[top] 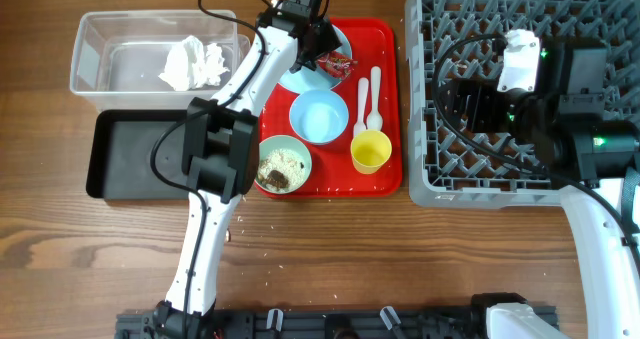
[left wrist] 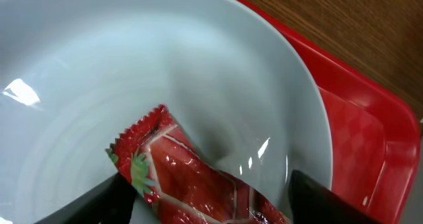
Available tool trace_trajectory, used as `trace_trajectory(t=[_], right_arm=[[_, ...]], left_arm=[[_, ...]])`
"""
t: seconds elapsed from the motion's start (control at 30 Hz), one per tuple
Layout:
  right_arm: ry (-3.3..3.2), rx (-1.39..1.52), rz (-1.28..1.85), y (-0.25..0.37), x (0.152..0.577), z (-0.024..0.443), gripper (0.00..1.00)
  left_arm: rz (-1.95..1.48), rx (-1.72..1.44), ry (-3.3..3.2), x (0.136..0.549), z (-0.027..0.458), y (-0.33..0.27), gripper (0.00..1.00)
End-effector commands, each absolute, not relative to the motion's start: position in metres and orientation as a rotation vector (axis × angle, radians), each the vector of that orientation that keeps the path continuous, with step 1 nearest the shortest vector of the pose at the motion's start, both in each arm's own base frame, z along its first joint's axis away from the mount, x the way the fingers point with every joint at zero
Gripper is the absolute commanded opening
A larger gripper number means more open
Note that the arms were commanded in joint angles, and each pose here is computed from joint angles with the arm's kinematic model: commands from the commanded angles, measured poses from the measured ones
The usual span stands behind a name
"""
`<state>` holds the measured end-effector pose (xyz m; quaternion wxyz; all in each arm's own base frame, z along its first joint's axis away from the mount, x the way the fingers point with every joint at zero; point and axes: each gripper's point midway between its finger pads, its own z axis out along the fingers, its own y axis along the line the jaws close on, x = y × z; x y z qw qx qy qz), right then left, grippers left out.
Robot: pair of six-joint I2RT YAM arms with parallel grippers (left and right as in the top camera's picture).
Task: Sort waste into correct bins and load items into the dishwasher rack
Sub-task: 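Return the left gripper to the plate and grasp the red wrapper, then drop the red wrapper into the clear plastic bin with the left gripper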
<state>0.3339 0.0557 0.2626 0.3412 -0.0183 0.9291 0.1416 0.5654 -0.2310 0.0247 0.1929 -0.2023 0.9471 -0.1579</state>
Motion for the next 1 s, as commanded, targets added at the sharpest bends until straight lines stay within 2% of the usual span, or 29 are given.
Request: trace_trajectory(t=[0.0, 0.07, 0.13, 0.17, 0.3, 0.47, 0.63, 0.77, 0.87, 0.97], right_arm=[[2.403, -0.047, 0.396, 0.060, 0.336, 0.269, 1.00], [2.403, -0.047, 0.397, 0.060, 0.336, 0.269, 1.00], [2.403, -0.048, 0.396, 0.060, 0.336, 0.269, 1.00], [2.403, -0.047, 0.396, 0.060, 0.336, 0.269, 1.00], [2.403, -0.047, 0.396, 0.060, 0.336, 0.269, 1.00], [2.403, -0.048, 0.396, 0.060, 0.336, 0.269, 1.00], [2.403, -0.047, 0.396, 0.060, 0.336, 0.270, 1.00], [2.403, -0.047, 0.396, 0.060, 0.336, 0.270, 1.00], [2.402, -0.047, 0.396, 0.060, 0.336, 0.270, 1.00], [2.399, -0.048, 0.396, 0.060, 0.337, 0.270, 1.00]], left_arm=[[-0.381, -0.577, 2.698, 0.561, -0.005, -0.228, 0.45], [-0.354, -0.582, 2.689, 0.562, -0.005, -0.224, 0.23], [-0.339, -0.584, 2.690, 0.562, -0.006, -0.221, 0.06], [-0.329, -0.550, 2.695, 0.562, -0.006, -0.220, 0.04], [-0.299, -0.388, 2.697, 0.565, 0.007, -0.213, 0.04], [-0.285, -0.261, 2.647, 0.571, 0.057, -0.198, 0.04], [-0.289, -0.237, 2.544, 0.566, 0.151, -0.163, 0.04], [-0.274, -0.362, 2.445, 0.547, 0.235, -0.096, 0.04], [-0.214, -0.491, 2.459, 0.533, 0.243, -0.039, 0.04], [-0.129, -0.643, 2.521, 0.524, 0.217, 0.017, 0.04]])
